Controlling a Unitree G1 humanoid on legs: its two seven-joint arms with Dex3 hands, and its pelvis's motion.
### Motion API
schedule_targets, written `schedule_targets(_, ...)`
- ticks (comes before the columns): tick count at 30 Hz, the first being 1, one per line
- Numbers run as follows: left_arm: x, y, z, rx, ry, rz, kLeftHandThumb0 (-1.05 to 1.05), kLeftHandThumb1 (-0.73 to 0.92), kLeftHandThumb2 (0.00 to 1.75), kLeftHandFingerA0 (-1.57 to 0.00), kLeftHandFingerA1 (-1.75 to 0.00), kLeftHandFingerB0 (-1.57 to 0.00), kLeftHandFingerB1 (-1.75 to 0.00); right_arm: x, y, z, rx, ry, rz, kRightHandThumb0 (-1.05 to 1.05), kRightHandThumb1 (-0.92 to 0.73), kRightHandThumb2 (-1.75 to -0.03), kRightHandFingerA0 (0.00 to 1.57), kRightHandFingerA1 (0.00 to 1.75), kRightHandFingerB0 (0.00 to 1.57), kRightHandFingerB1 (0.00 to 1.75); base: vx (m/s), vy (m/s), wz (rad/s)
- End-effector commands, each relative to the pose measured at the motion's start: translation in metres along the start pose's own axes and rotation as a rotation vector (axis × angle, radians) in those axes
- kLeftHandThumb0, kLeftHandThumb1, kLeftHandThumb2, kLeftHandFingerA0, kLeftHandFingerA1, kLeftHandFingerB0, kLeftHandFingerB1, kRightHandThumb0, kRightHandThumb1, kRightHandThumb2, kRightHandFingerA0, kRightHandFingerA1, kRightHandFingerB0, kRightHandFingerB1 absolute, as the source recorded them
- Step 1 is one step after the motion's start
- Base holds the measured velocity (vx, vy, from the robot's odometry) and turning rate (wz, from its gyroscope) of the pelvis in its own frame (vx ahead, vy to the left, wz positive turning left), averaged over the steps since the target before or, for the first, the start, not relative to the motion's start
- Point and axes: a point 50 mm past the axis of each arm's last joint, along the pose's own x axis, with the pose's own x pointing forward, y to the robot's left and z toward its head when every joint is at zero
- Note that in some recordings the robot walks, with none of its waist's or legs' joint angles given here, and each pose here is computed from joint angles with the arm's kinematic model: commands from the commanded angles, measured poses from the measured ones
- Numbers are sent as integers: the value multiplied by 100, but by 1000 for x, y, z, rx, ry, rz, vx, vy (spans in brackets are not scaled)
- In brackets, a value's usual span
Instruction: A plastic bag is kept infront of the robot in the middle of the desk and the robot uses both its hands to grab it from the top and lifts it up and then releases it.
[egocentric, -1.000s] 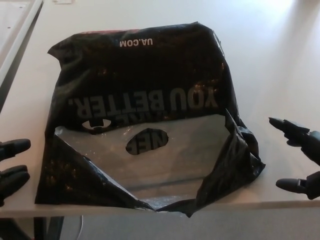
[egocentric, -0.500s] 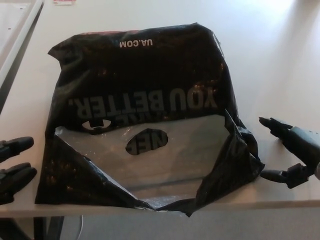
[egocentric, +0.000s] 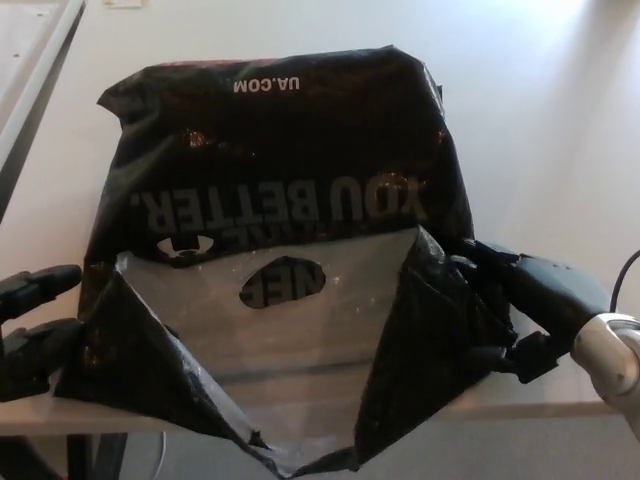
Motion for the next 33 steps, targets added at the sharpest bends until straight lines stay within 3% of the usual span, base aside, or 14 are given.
schedule_targets(1, -6, -6, -27, -29, 199, -76, -66, 40, 77, -20, -44, -1, -26, -6, 4, 4, -11, -13, 41, -81, -44, -87, 17, 46, 0, 10, 0, 0, 0)
schedule_targets(5, -11, -11, -25, 46, 210, -122, -74, 43, 82, 0, -2, 0, -24, -11, 2, 4, -5, -13, 33, -87, -50, -89, 24, 47, 0, 3, 0, 0, 0)
schedule_targets(10, -16, -18, -21, 43, 198, -114, -69, 48, 55, -11, -29, 0, -27, -13, 0, 4, -15, -7, 33, -82, -45, -88, 18, 46, 0, 10, 0, 0, 0)
schedule_targets(11, -18, -19, -19, 49, 198, -120, -69, 43, 81, -11, -20, 0, -26, -13, 0, 4, -7, -11, 32, -82, -45, -87, 18, 46, 0, 11, 0, 0, 0)
schedule_targets(15, -29, -28, -13, 89, 202, -158, -75, 44, 81, 0, -1, 0, -24, -14, 0, 7, 2, -14, 28, -80, -44, -88, 15, 44, 0, 11, 0, 0, 0)
schedule_targets(16, -30, -30, -13, 97, 201, -165, -76, 45, 81, 0, 0, 0, -21, -14, 0, 8, 6, -22, 24, -86, -57, -61, 29, 36, 0, 21, 0, 0, 0)
schedule_targets(20, -34, -34, -10, 96, 205, -158, -65, 47, 57, -12, -32, -1, -27, -14, 0, 11, 37, -43, 9, -80, -45, -85, 39, 54, 6, 22, 0, 0, 0)
schedule_targets(23, -40, -43, -9, 124, 198, -109, -56, 32, 70, -7, -17, -7, -44, -12, -5, 8, 185, -70, -17, -63, -51, -56, 75, 58, 71, 48, 0, 0, 0)
schedule_targets(24, -39, -46, -4, 153, 190, -102, -33, 31, 88, 0, -51, 0, -47, -9, -10, 7, 234, -92, -49, -50, -49, -55, 82, 114, 74, 89, 0, 0, 0)
schedule_targets(25, -38, -47, -2, 163, 187, -98, -33, 31, 88, 0, -51, 0, -47, -8, -12, 6, 251, -99, -60, -50, -49, -55, 82, 114, 74, 89, 0, 0, 0)
schedule_targets(26, -41, -51, -1, 229, 192, -80, -57, 41, 72, -23, -44, -29, -43, -7, -13, 5, 293, -98, -98, -26, -55, -54, 72, 175, 53, 170, 0, 0, 0)
schedule_targets(29, -40, -50, 1, 264, 183, -29, -51, 51, 56, -45, -48, -51, -36, -6, -17, 1, 411, -108, -155, -23, -62, -52, 69, 175, 52, 175, 0, 0, 0)
schedule_targets(30, -38, -47, 2, 251, 187, 4, -56, 57, 47, -61, -169, -27, -131, -7, -19, -1, 449, -114, -169, -37, -45, -76, 109, 143, 87, 131, 0, 0, 0)
schedule_targets(33, -33, -39, 2, 216, 204, 84, -49, 58, 54, -64, -175, -27, -167, -8, -22, -6, 495, -136, -208, -33, -63, -55, 74, 175, 56, 175, 0, 0, 0)
